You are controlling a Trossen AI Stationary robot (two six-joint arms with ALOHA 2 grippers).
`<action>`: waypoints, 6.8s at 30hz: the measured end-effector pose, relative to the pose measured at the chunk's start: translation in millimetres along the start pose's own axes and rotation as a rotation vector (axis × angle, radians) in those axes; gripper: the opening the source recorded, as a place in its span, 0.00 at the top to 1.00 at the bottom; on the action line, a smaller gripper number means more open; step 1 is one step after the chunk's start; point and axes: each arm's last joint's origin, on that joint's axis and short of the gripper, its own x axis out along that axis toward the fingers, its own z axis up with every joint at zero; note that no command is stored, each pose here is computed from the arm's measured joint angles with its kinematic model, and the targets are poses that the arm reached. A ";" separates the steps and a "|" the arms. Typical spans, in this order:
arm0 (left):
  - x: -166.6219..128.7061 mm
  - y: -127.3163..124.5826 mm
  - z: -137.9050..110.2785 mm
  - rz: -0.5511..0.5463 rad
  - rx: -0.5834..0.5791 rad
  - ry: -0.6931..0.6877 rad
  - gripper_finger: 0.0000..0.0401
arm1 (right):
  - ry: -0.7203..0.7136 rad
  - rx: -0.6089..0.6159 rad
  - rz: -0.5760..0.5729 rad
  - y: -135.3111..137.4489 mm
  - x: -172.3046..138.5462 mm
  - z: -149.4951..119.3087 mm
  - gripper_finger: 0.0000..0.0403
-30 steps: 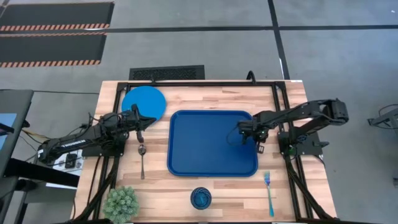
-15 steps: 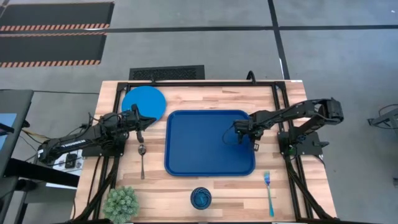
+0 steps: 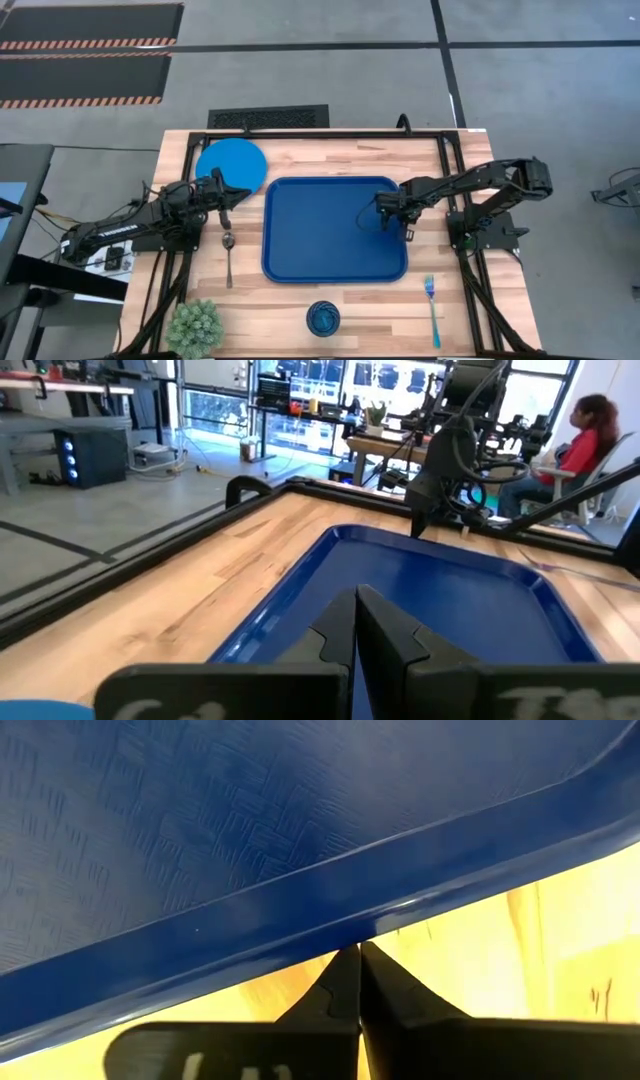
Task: Pick and place plate/cup/fork/spoon on tray
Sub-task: Move the dark blue tray to the center of the table, then put the blue plate in the middle of the dark blue tray
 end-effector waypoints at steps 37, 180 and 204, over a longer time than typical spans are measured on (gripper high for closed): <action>10.3 4.1 -1.9 0.135 0.090 0.197 1.00 | -1.492 -0.133 0.252 -13.6 -50.8 49.1 0.97; 200.3 -220.7 14.9 -0.043 0.728 0.692 1.00 | -1.495 0.051 -0.011 -35.1 -64.0 -57.1 0.99; 219.1 -206.5 -6.7 -0.092 0.599 0.787 1.00 | -1.517 0.017 0.013 -30.8 -65.9 -57.5 0.99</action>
